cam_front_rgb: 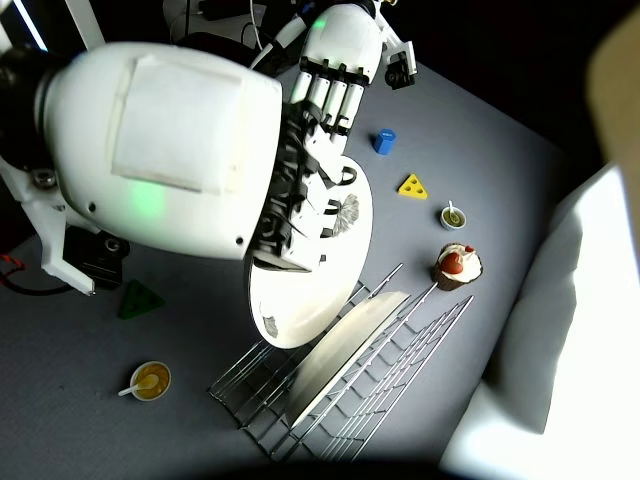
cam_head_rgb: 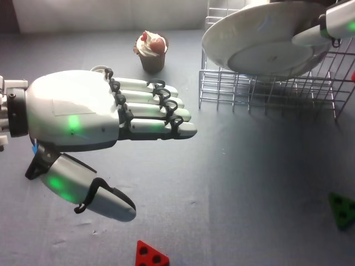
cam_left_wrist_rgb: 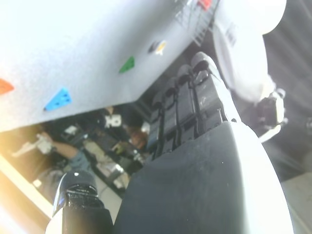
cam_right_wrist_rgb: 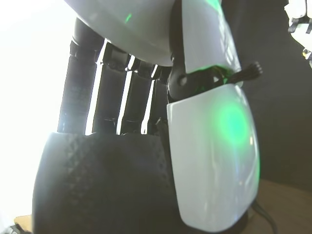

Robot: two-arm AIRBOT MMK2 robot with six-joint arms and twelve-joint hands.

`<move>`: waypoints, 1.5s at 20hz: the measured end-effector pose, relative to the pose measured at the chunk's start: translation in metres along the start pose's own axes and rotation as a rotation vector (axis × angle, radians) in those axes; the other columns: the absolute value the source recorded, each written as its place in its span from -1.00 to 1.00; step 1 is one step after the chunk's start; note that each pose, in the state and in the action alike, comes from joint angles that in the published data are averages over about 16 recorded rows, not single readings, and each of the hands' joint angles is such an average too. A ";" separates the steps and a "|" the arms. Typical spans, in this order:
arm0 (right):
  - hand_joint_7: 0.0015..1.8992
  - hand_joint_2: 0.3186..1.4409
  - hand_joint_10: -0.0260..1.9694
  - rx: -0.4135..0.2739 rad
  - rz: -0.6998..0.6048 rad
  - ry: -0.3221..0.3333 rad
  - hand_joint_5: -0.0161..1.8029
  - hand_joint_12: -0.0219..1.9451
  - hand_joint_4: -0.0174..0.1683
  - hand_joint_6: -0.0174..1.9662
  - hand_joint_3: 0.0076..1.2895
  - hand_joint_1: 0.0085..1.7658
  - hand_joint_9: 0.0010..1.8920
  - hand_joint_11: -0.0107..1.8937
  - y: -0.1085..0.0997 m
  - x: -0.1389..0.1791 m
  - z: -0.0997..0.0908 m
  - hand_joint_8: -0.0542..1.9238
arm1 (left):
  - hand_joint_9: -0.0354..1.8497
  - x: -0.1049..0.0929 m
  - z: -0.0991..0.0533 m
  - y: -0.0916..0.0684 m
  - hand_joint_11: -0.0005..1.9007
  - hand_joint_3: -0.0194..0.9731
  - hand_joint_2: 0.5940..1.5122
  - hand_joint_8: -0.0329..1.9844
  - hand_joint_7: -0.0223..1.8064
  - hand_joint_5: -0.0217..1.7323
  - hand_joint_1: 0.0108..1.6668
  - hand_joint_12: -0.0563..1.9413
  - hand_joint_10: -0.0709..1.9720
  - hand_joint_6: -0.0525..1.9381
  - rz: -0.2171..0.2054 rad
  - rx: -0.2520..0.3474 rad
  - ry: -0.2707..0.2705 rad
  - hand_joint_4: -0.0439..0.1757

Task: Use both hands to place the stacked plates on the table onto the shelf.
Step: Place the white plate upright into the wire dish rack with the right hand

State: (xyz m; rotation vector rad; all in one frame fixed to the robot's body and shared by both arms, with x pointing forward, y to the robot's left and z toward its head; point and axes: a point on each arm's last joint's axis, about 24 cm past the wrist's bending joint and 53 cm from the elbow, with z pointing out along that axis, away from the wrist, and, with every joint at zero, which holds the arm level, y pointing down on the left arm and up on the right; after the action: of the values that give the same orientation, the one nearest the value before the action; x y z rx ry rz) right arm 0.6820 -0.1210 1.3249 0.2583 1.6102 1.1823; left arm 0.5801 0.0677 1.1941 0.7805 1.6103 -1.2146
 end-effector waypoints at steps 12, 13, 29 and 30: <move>0.11 0.14 -0.23 0.032 0.093 0.046 -0.05 0.34 -0.91 -0.04 -0.99 0.65 0.18 0.06 -0.015 -0.010 0.016 -0.25 | -0.82 0.000 0.000 -0.002 -0.85 -0.94 -0.07 -0.96 -0.83 -0.84 -1.00 -0.94 -0.92 -0.95 -0.005 0.007 0.001 -0.60; 0.11 0.14 -0.23 0.034 0.100 0.047 -0.05 0.34 -0.91 -0.04 -0.99 0.65 0.18 0.06 -0.016 -0.011 0.017 -0.25 | -0.82 0.000 0.000 -0.002 -0.85 -0.94 -0.07 -0.96 -0.83 -0.84 -1.00 -0.94 -0.92 -0.95 -0.006 0.009 0.001 -0.60; 0.11 0.15 -0.33 0.099 0.206 0.087 -0.06 0.08 -0.91 -0.02 -0.99 0.65 0.26 0.12 -0.042 -0.020 0.033 -0.24 | -0.82 0.002 0.000 -0.007 -0.85 -0.94 -0.07 -0.96 -0.83 -0.83 -0.99 -0.94 -0.92 -0.95 -0.024 0.028 0.009 -0.60; 0.11 0.15 -0.33 0.103 0.209 0.089 -0.06 0.01 -0.91 -0.01 -0.99 0.65 0.26 0.13 -0.043 -0.020 0.033 -0.24 | -0.82 0.002 0.000 -0.007 -0.85 -0.94 -0.07 -0.96 -0.83 -0.84 -0.99 -0.94 -0.92 -0.95 -0.025 0.029 0.010 -0.60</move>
State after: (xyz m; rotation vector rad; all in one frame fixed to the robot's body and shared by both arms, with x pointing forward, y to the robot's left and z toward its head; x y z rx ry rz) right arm 0.7345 -0.1368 1.3053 0.4550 1.7574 1.2846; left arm 0.5728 0.0650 1.1943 0.7879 1.6181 -1.2564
